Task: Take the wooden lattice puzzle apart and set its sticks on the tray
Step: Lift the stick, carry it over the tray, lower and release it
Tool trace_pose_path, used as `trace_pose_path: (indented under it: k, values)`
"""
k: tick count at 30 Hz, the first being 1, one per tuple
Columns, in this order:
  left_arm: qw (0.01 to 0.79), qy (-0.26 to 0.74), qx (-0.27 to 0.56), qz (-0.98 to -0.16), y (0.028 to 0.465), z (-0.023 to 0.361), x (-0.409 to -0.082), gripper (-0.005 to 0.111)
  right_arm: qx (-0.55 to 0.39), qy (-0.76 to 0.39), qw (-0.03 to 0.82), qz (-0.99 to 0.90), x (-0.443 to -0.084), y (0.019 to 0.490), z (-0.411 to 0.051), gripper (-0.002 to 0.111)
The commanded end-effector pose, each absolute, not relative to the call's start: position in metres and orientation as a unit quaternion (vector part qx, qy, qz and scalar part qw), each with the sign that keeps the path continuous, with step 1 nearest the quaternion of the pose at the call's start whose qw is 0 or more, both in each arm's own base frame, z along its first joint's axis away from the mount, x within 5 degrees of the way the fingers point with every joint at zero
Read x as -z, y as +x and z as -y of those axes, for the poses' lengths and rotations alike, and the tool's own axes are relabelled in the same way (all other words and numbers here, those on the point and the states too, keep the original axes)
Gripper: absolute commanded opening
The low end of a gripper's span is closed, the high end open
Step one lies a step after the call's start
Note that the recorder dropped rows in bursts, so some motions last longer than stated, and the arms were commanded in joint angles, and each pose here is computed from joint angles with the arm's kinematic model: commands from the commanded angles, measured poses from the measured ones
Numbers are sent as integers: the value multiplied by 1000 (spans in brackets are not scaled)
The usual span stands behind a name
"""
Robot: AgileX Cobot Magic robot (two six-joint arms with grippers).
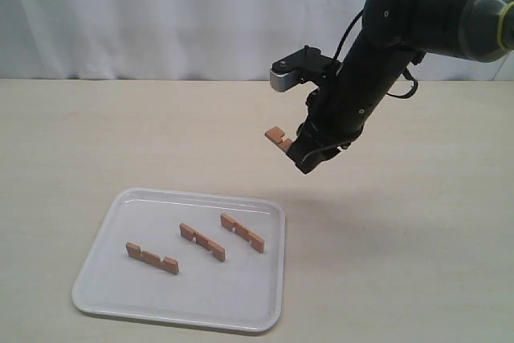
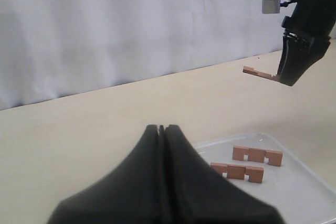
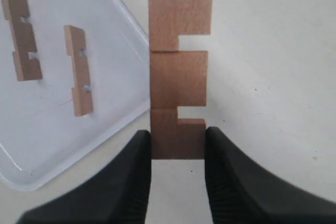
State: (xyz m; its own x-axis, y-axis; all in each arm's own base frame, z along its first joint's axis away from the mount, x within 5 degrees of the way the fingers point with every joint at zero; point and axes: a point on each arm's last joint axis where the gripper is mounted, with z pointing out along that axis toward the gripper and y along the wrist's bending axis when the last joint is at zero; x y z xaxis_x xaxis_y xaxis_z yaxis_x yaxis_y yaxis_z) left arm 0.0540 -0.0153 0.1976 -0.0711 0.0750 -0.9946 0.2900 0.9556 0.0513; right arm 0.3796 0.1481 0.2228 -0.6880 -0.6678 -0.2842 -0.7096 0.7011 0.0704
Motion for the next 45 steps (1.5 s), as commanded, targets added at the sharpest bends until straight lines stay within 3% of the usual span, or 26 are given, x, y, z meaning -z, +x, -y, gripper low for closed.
trace_pose_path:
  k: [1,16,26,38,45]
  values:
    - [672,122,86,-726,54,16,-198,0,-114,-391,117,-906,-230,374,-151,4]
    - [672,122,86,-726,54,16,-198,0,-135,-405,116,-897,-231,371,-155,4]
    - [672,122,86,-726,54,16,-198,0,-114,-502,114,-849,-227,343,-216,4]
    - [672,122,86,-726,54,16,-198,0,-134,-537,25,-833,-167,324,-259,4]
    - [672,122,86,-726,54,16,-198,0,-131,-538,10,-833,-154,324,-260,6]
